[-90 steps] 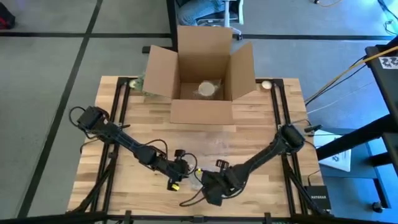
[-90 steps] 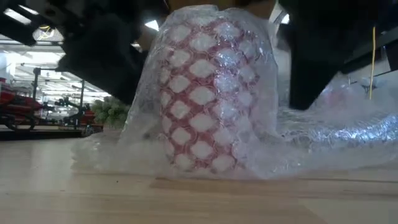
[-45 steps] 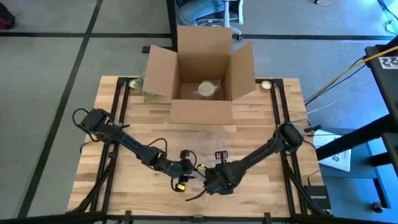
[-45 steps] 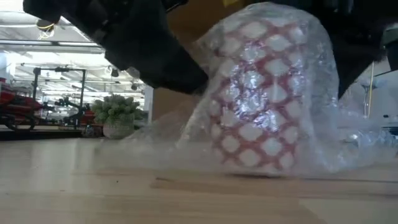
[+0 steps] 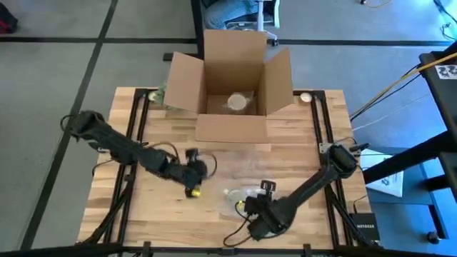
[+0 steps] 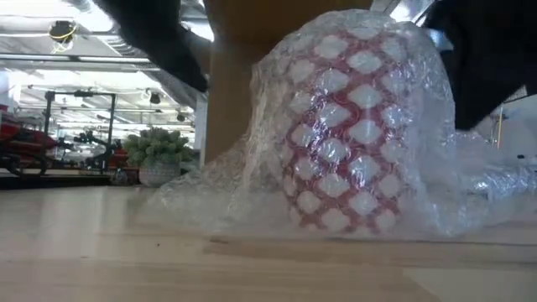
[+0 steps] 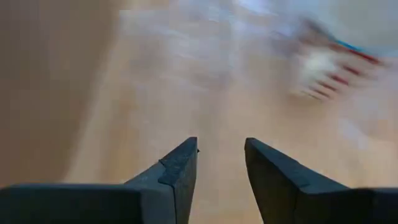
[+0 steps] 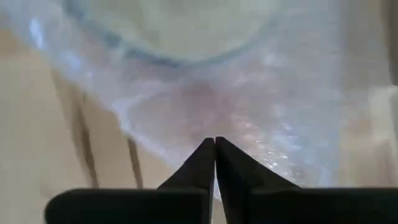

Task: Wrap mug
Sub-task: Wrap the red mug with bubble wrap

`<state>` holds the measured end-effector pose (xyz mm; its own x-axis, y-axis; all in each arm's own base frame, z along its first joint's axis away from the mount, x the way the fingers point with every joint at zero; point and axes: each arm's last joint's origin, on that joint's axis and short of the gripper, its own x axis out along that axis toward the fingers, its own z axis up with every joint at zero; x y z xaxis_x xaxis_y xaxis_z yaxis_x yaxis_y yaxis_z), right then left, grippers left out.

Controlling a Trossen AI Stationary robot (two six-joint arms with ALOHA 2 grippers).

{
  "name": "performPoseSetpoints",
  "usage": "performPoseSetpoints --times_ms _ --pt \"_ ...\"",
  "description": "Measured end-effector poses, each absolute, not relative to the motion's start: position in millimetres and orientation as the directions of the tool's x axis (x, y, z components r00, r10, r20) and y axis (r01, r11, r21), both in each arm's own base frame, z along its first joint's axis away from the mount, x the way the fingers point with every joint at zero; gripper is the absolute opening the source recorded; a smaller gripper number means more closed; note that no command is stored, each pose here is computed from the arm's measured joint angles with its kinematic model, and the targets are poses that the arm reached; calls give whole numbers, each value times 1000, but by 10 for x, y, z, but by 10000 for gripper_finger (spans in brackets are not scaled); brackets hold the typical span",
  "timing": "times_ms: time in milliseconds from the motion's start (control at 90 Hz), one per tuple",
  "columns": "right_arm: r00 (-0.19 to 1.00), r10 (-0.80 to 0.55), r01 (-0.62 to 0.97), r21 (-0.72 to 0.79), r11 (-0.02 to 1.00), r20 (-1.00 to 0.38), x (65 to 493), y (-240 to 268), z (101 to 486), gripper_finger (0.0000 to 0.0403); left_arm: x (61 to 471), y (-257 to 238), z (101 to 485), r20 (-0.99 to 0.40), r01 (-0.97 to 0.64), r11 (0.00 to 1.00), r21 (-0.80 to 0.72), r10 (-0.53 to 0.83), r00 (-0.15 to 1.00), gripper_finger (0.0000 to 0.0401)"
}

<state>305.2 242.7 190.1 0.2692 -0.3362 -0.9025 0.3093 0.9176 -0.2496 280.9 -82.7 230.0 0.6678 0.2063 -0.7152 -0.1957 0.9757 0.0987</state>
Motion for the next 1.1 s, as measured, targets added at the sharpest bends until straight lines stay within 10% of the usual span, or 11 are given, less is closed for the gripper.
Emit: performPoseSetpoints --times_ms 200,711,1100 --pt "330 -396 520 -185 834 -857 2853 2563 1762 0 2968 -375 1950 -730 -194 972 -131 37 682 156" --pt "495 -419 586 -63 808 -761 2827 2630 1559 0 3184 -210 1134 -753 -277 960 -31 160 638 210" --pt "519 -407 555 -66 829 -751 2836 2638 1516 0 3146 -366 1191 -743 -262 965 -9 169 647 12"
